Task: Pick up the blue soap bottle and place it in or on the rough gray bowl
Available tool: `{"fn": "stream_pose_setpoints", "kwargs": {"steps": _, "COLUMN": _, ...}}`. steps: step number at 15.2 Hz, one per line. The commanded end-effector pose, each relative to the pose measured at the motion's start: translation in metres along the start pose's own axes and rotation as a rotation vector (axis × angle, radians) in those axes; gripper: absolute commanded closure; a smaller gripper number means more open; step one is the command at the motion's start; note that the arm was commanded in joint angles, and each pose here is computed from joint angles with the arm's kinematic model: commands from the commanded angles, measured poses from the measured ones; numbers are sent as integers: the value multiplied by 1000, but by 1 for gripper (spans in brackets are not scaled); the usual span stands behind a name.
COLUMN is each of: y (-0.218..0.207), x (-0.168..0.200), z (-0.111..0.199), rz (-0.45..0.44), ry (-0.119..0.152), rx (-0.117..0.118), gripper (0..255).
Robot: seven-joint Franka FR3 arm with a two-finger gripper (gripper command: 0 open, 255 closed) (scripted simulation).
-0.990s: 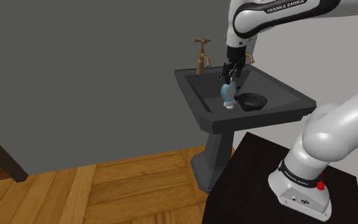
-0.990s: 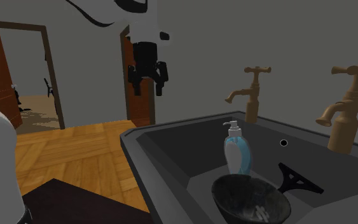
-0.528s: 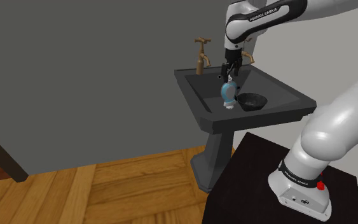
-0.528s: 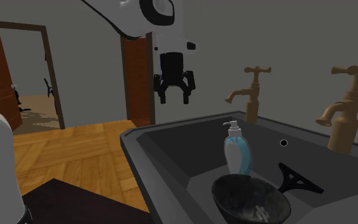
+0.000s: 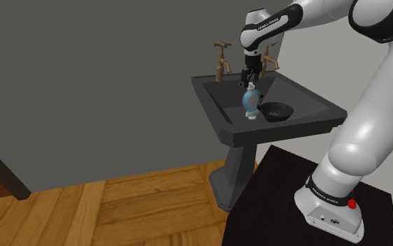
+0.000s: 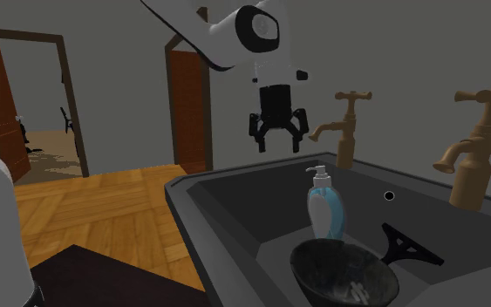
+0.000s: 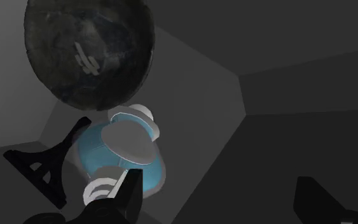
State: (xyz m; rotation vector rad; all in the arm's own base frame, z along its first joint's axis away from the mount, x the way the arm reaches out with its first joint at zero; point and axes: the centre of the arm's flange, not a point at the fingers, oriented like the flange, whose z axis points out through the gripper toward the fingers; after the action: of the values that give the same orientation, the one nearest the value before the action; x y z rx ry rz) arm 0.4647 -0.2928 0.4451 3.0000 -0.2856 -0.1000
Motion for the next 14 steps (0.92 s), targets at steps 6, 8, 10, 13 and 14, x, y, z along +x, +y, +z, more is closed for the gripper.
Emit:
{"fn": "stream_pose_setpoints", "kwargs": {"steps": 6, "y": 68, "x": 51, "z": 30, "rz": 15, "ry": 3, "rx": -29, "gripper": 0}}
{"fn": "stream_pose_setpoints", "kwargs": {"steps": 8, "y": 86, "x": 64, "z": 38, "rz": 18, "ry": 4, "rx": -36, "gripper": 0}}
{"fn": "stream_pose_setpoints", "kwargs": {"steps": 10, "y": 86, "x": 64, "z": 48, "rz": 18, "ry": 4, "rx": -36, "gripper": 0}}
{"fn": "stream_pose_setpoints", "kwargs": {"steps": 13, "y": 86, "x": 64, "z": 64, "rz": 18, "ry": 4, "rx": -36, "gripper": 0}}
{"fn": "stream_pose_setpoints", "kwargs": {"steps": 14, "y": 87, "x": 64, "z": 69, "rz": 18, "ry": 4, "rx": -36, "gripper": 0}}
